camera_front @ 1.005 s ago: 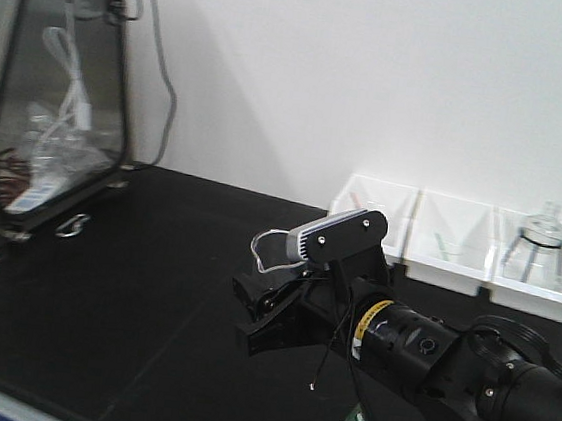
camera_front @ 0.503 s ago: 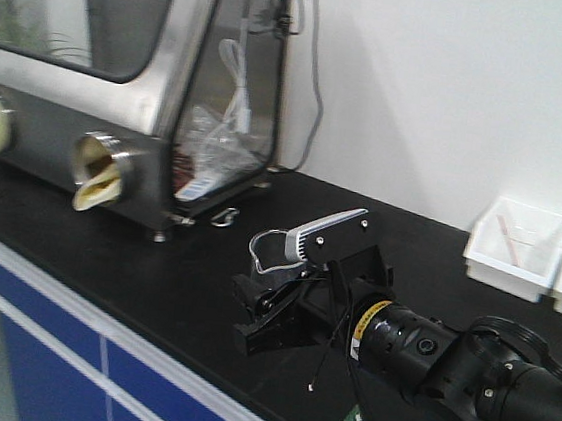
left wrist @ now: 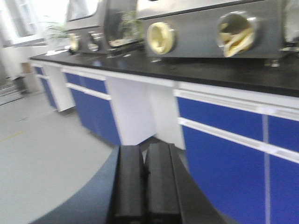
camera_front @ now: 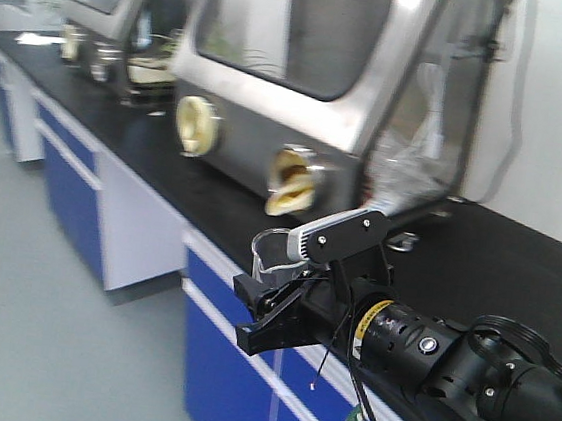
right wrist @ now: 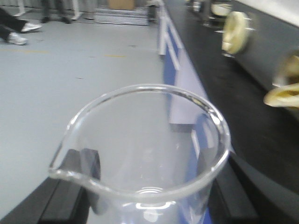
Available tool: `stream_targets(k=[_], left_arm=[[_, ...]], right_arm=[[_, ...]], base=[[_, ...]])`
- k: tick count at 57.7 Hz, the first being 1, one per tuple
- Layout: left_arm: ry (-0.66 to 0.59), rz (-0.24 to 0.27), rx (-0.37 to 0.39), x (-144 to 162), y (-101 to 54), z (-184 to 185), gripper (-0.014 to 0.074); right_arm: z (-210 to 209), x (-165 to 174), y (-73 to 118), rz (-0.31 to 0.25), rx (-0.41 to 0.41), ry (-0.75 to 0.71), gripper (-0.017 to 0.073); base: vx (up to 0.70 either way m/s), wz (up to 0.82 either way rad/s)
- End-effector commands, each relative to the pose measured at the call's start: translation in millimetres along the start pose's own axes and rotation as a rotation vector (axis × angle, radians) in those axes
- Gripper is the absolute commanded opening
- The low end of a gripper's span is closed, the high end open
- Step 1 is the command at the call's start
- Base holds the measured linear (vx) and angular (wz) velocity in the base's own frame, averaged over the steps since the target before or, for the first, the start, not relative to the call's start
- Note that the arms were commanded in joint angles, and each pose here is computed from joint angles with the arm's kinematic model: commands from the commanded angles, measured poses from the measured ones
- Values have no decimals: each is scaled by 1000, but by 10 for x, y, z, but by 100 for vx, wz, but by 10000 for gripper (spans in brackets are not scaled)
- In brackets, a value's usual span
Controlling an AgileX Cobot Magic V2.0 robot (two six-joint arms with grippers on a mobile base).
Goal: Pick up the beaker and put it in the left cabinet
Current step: 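Drive the base away from the bench carrying the beaker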
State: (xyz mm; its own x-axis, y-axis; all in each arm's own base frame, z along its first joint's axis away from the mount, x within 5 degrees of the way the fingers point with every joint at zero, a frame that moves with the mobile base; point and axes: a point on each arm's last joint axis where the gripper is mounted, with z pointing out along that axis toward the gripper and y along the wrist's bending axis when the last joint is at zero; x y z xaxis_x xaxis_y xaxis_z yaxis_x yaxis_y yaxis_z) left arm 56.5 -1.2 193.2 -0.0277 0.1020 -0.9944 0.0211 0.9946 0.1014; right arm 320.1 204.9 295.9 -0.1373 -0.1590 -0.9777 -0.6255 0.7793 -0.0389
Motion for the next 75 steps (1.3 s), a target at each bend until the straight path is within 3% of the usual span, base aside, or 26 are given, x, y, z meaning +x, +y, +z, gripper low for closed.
stream_targets(k=[1,42,75], left_arm=[[-109,-7,-13,-137,17,-22,-6],[-109,-7,-13,-137,17,-22,-6],[-109,-7,-13,-137,17,-22,-6]], right_arm=[[-110,-310,12,1,-22,-143,145],[-110,-310,12,1,-22,-143,145],[-110,-310,12,1,-22,-143,145]], base=[[4,73],[16,70],[37,8]])
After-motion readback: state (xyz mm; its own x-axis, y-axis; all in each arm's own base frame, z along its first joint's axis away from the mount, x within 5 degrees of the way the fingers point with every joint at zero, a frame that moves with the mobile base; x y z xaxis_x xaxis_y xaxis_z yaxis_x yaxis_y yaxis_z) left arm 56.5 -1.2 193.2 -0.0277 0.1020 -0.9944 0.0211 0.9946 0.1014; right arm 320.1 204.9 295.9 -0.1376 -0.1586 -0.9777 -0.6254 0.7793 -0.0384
